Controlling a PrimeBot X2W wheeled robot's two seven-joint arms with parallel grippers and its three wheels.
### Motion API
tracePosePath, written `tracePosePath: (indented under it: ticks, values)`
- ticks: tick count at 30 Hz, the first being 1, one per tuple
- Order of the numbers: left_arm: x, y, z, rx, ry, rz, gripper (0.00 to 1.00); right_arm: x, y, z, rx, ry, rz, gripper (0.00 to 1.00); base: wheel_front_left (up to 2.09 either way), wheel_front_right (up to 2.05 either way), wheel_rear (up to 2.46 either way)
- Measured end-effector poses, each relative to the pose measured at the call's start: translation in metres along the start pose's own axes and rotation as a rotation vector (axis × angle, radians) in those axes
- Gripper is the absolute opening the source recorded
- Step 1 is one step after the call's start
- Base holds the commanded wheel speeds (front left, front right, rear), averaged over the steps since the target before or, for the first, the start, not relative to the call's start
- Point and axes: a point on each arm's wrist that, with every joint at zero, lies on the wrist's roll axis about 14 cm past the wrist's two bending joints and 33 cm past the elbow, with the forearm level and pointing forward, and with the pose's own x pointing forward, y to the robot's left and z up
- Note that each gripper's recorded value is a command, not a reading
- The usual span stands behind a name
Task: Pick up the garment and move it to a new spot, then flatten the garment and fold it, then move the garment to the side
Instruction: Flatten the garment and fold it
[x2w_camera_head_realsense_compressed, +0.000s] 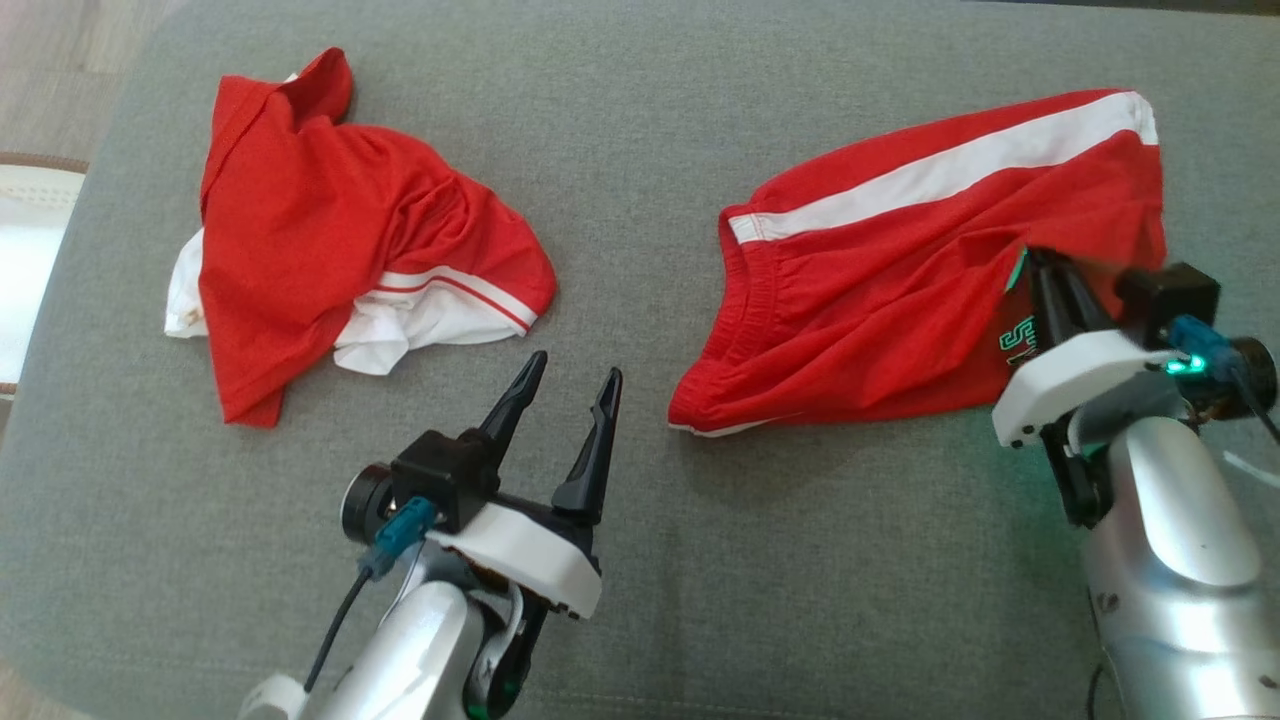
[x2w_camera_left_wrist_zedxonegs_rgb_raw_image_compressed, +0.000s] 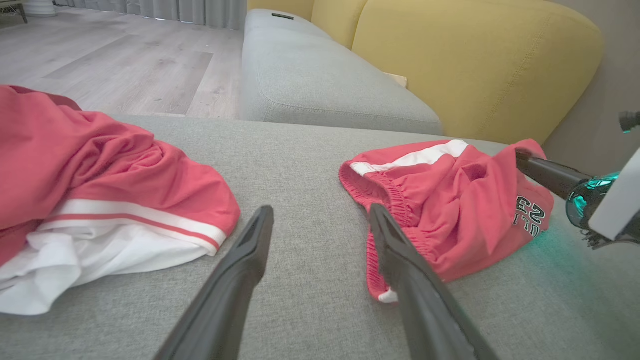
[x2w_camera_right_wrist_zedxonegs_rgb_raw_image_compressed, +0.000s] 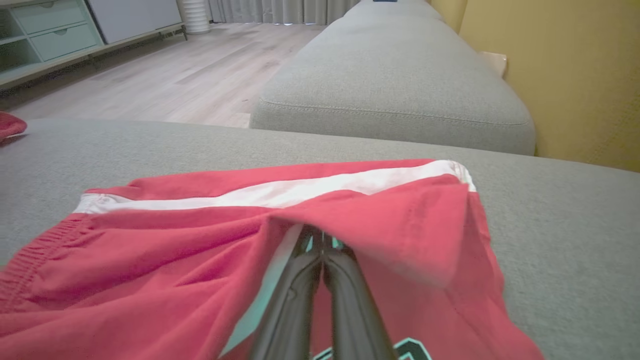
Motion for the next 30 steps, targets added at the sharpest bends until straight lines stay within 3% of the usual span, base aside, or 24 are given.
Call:
tracePosePath:
  ticks: [7,13,20,26,29,30]
  values:
    - [0.000,-0.001,-0.003,-0.010,0.008,-0.002,1.00,0.009,0.009,-0.002,0.001,0.057,0.035,0.00,0.00,0.00,0.00]
    - [-0.002,0.004,-0.002,-0.009,0.009,0.013,1.00,0.037,0.002,0.022,-0.026,0.060,0.036,0.00,0.00,0.00,0.00]
    - [-0.006,0.010,0.001,-0.006,0.001,0.037,1.00,0.043,-0.007,0.008,-0.059,0.141,0.025,0.00,0.00,0.00,0.00]
    - [-0.002,0.003,0.009,-0.007,-0.026,0.018,1.00,0.033,-0.031,0.034,0.008,0.014,-0.040,0.00,0.00,0.00,0.00]
    - [0.004,-0.004,0.018,-0.012,-0.055,-0.006,1.00,0.019,-0.052,0.066,0.055,-0.119,-0.092,0.01,0.00,0.00,0.00]
    - [0.006,-0.007,0.019,-0.014,-0.058,-0.017,1.00,0.014,-0.057,0.074,0.065,-0.157,-0.105,0.85,0.00,0.00,0.00]
